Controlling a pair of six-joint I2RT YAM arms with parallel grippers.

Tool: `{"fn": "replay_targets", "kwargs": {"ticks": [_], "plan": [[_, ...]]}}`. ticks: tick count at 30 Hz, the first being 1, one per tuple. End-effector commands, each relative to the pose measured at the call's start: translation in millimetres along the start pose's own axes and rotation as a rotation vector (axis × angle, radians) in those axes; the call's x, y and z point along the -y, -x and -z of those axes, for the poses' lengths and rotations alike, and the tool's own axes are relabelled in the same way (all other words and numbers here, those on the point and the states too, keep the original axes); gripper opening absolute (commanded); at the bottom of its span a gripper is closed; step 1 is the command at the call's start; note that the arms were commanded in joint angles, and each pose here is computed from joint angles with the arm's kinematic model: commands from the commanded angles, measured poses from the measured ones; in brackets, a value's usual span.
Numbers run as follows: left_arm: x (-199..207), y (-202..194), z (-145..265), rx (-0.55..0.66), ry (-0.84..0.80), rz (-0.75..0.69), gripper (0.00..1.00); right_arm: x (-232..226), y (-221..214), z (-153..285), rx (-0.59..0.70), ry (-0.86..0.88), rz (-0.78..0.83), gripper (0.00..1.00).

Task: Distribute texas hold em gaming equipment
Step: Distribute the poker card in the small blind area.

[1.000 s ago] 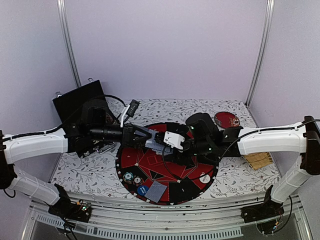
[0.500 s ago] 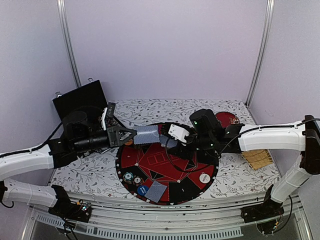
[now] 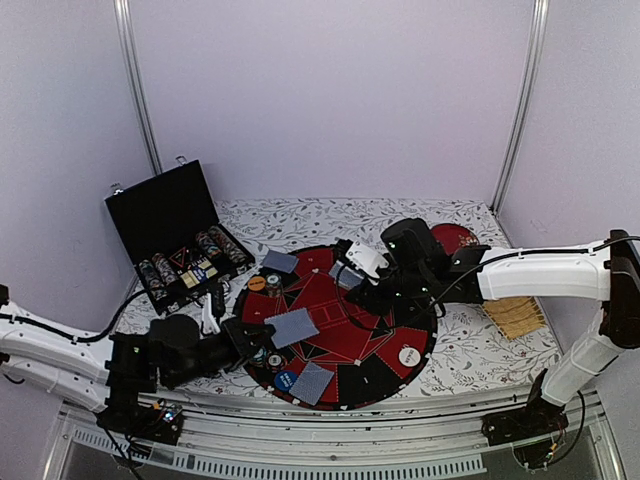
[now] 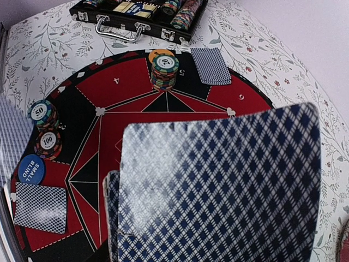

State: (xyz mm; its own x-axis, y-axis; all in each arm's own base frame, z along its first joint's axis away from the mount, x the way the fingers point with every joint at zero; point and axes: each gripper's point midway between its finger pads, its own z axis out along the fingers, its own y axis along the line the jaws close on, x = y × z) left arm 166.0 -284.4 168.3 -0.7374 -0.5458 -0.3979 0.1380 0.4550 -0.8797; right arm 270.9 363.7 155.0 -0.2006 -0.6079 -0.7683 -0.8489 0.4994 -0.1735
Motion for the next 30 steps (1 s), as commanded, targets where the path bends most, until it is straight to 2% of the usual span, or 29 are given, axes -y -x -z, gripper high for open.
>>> {"fn": "replay_targets", "kwargs": {"ticks": [1,6,10,14,16,17,24,30], "plan": [[-20,-14,3,0.182,0.074,0.150,0.00,7,-9,8,-0.027,-0.037,-0.100,0.50],[-29,-48,2,0.229,0.152,0.153,0.00,7,-14,15,-0.023,-0.042,-0.146,0.50],[-51,-60,5,0.281,0.234,0.170,0.00,7,-18,16,-0.029,-0.049,-0.162,0.50],[-68,-92,1,0.229,0.308,0.247,0.00,6,-24,14,-0.036,-0.045,-0.167,0.50],[-90,-102,7,0.268,0.366,0.348,0.00,5,-25,15,-0.035,-0.040,-0.169,0.50],[-98,-102,12,0.296,0.375,0.347,0.00,4,-24,15,-0.029,-0.035,-0.173,0.50],[-90,-99,13,0.372,0.334,0.316,0.00,2,-18,23,-0.001,-0.028,-0.175,0.50],[-92,-103,7,0.369,0.281,0.405,0.00,2,-15,29,0.012,-0.028,-0.166,0.50]]}}
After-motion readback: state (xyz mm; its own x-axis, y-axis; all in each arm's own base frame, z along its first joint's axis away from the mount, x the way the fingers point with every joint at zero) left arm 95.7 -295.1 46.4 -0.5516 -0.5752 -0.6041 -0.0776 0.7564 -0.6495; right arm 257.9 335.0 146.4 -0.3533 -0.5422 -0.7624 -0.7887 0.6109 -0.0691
